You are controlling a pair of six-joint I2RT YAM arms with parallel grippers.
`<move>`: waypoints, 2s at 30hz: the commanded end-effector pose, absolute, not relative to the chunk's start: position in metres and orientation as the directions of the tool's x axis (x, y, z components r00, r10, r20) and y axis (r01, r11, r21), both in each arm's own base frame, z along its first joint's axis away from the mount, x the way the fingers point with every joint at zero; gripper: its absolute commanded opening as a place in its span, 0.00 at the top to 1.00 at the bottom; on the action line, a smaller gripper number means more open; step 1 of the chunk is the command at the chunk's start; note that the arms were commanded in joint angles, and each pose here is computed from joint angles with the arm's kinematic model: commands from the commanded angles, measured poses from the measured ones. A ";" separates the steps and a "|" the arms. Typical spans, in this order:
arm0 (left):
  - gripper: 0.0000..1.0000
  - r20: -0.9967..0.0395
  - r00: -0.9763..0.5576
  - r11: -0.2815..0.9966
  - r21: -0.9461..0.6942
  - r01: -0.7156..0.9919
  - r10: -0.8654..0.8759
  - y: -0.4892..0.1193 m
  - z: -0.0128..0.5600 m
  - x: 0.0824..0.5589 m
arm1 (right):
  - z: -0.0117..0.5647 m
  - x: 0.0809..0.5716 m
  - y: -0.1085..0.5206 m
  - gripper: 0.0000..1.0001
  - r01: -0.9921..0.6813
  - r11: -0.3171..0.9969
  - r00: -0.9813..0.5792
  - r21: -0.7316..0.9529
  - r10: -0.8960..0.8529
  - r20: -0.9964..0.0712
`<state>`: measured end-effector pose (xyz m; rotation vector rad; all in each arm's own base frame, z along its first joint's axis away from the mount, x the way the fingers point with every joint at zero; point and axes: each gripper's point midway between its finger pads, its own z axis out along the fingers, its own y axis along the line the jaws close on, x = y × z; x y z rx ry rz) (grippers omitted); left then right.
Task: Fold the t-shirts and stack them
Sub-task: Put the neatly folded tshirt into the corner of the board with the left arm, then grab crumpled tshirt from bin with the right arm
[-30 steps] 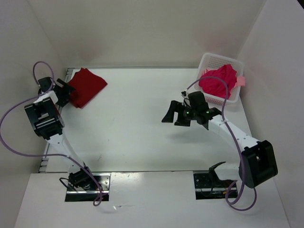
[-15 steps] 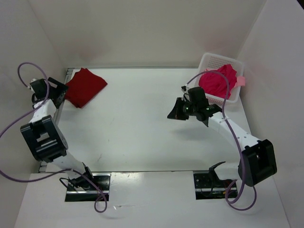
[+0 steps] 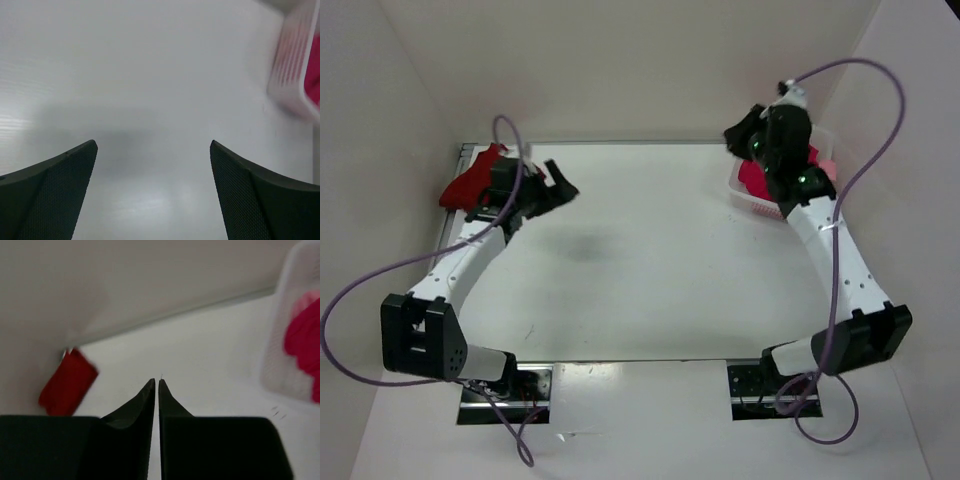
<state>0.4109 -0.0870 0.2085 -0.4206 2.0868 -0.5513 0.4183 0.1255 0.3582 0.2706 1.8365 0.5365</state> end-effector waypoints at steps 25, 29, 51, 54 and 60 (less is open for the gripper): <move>0.00 -0.584 -0.810 0.703 -0.599 0.384 -0.055 -0.255 0.169 0.232 | 0.100 0.494 -0.103 0.55 0.869 0.118 0.132 0.481 0.880 -0.456; 0.00 -0.575 -0.816 0.694 -0.611 0.381 -0.058 -0.254 0.171 0.226 | 0.084 0.479 -0.105 0.53 0.880 0.046 0.191 0.473 0.877 -0.440; 0.00 -0.541 -0.840 0.658 -0.645 0.388 -0.034 -0.272 0.168 0.234 | 0.208 0.516 -0.099 1.00 0.679 0.200 0.251 0.706 0.841 -0.480; 0.00 -0.536 -0.844 0.653 -0.649 0.390 -0.029 -0.278 0.168 0.241 | 0.250 0.508 -0.093 1.00 0.612 0.255 0.246 0.749 0.838 -0.487; 0.00 -0.545 -0.836 0.654 -0.656 0.377 -0.064 -0.277 0.177 0.270 | 0.327 0.481 -0.069 1.00 0.444 0.400 0.179 0.802 0.837 -0.517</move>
